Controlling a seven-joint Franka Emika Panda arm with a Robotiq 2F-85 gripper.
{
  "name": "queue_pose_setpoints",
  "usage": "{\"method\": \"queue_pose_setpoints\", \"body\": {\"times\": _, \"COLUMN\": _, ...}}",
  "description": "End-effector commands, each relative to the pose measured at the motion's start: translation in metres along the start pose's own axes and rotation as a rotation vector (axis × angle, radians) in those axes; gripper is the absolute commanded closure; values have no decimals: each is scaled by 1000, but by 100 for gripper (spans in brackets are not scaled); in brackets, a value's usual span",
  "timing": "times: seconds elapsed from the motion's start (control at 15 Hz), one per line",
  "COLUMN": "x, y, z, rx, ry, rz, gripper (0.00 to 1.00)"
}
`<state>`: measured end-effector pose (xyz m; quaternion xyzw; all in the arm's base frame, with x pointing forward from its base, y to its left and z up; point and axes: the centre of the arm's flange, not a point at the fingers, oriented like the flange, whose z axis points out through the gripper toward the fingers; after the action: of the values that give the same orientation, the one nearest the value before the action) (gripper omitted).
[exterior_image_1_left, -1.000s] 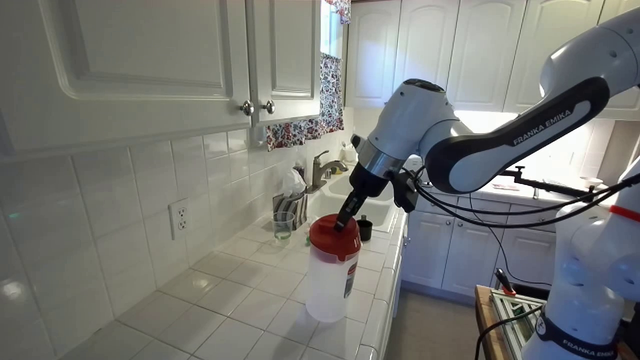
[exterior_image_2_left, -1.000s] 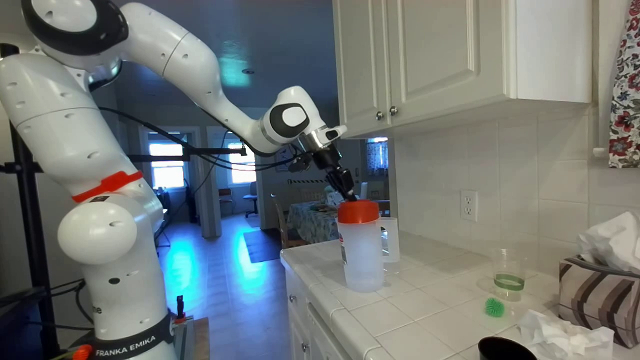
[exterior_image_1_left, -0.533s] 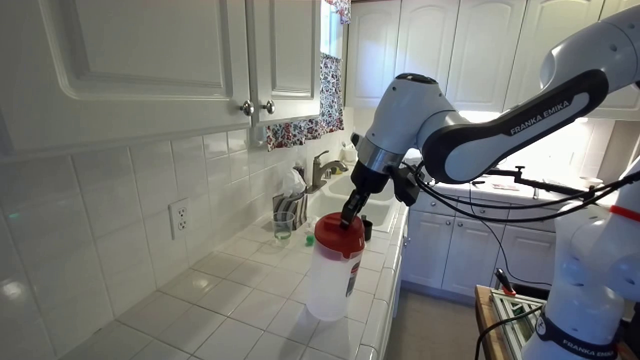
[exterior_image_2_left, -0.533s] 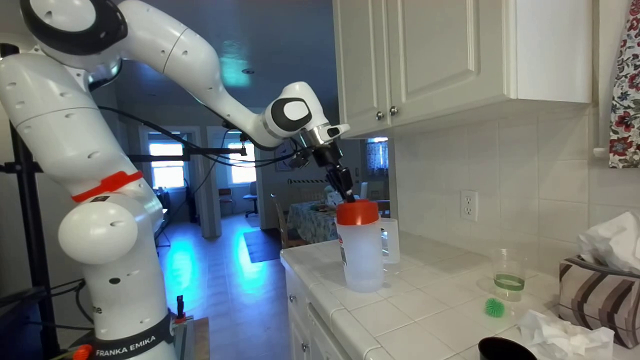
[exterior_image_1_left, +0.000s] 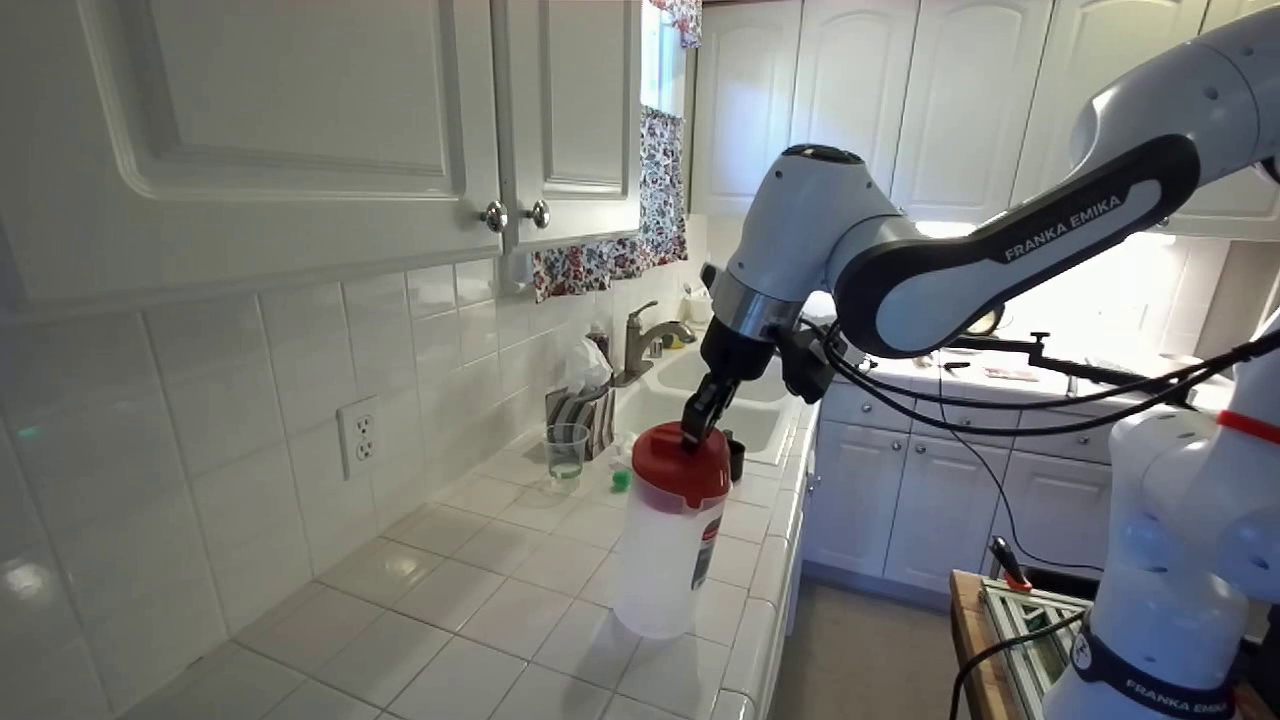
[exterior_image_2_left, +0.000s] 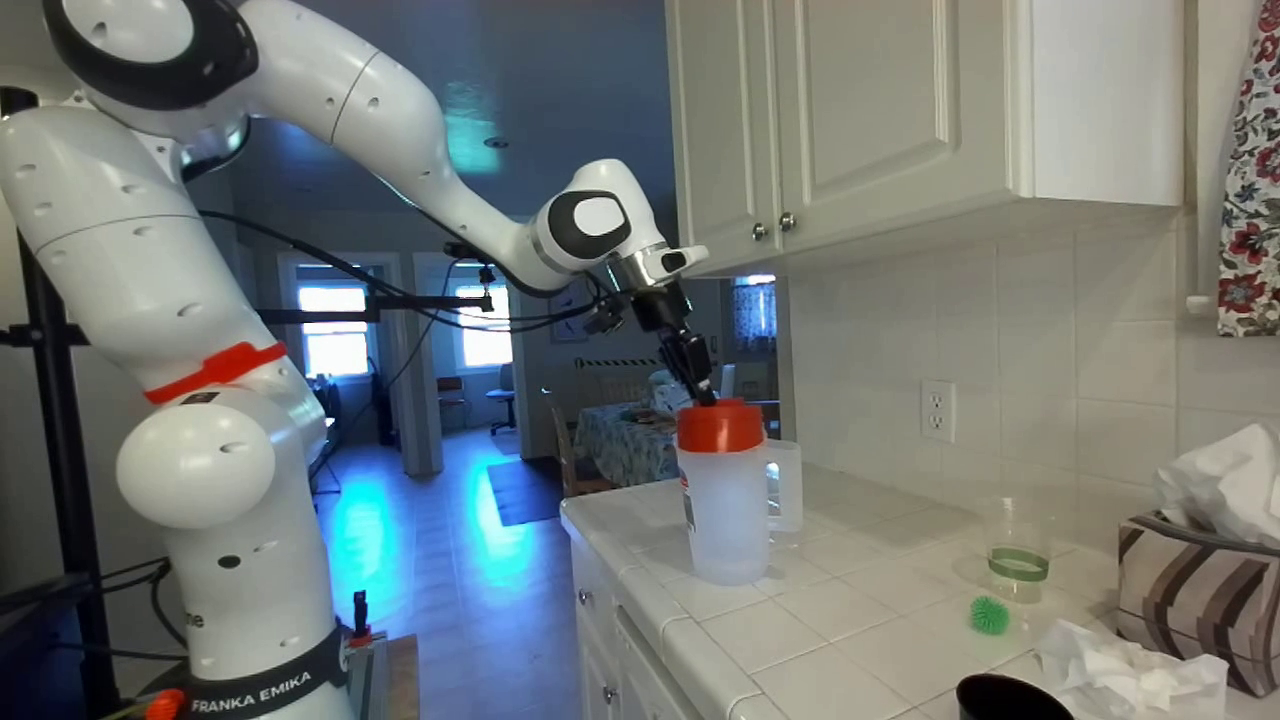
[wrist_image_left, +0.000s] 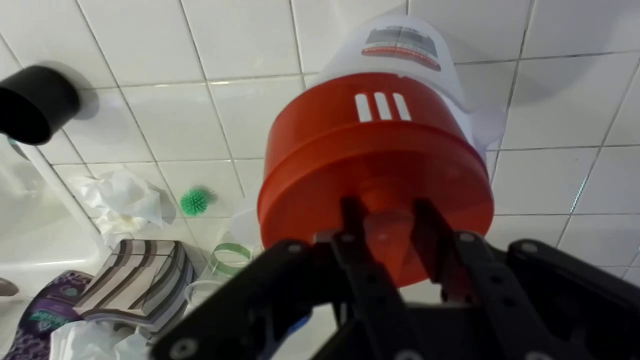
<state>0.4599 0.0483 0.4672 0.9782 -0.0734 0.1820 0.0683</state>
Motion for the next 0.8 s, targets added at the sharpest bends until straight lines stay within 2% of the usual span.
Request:
{"method": "queue_pose_setpoints", "body": {"times": 0.0, "x": 10, "y": 1, "z": 9, "rx": 6, "ry": -37, "rz": 33, "gripper": 92}}
{"method": "queue_pose_setpoints", "body": {"times": 0.73, "x": 23, "y": -3, "z": -1, "rx": 12, "ry": -9, "rz": 48, "gripper": 92}}
